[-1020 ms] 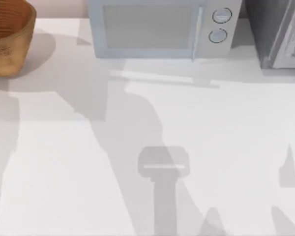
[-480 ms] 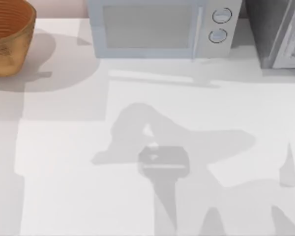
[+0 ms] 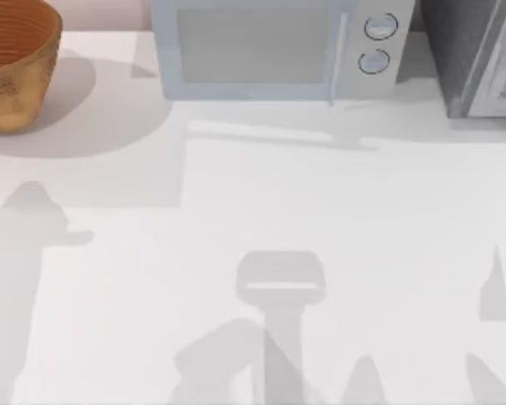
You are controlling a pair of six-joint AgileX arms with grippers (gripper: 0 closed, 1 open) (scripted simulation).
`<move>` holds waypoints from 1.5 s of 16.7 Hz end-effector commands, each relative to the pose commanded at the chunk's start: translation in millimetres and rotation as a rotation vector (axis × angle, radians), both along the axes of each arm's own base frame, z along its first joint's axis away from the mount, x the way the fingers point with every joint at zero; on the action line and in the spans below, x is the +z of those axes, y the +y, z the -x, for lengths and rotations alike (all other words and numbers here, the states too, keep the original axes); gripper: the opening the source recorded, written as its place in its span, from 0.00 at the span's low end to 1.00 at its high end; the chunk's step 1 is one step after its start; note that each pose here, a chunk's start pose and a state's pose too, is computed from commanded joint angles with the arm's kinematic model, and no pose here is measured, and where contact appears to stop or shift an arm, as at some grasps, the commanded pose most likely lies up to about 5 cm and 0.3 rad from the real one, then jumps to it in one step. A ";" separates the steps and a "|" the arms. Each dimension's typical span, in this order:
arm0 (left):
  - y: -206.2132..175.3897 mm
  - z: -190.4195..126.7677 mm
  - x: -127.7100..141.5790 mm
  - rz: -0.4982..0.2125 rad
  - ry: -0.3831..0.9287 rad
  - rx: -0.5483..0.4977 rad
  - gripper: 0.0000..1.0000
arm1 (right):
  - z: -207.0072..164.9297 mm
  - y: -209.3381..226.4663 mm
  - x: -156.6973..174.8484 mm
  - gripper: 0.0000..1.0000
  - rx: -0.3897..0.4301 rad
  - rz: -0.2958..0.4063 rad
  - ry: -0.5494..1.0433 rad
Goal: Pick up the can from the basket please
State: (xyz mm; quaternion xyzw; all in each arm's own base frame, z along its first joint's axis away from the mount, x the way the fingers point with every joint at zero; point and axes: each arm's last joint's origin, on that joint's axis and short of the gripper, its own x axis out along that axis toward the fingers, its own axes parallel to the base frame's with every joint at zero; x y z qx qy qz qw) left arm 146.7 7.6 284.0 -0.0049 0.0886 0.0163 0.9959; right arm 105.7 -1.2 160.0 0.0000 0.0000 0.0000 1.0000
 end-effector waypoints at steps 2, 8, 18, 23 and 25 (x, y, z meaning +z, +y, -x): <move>-3.4 19.7 -32.7 -0.003 -0.053 -0.007 0.00 | 0.0 0.0 0.0 1.00 0.000 0.000 0.000; -8.1 40.3 -108.3 -0.009 -0.157 -0.028 0.00 | 0.0 0.0 0.0 1.00 0.000 0.000 0.000; -8.5 40.7 -124.4 -0.012 -0.172 -0.030 0.00 | 0.0 0.0 0.0 1.00 0.000 0.000 0.000; -11.4 36.1 -100.9 0.003 -0.218 -0.098 0.00 | 0.0 0.0 0.0 1.00 0.000 0.000 0.000; -14.2 29.7 -82.0 0.011 -0.249 -0.160 0.00 | 0.0 0.0 0.0 1.00 0.000 0.000 0.000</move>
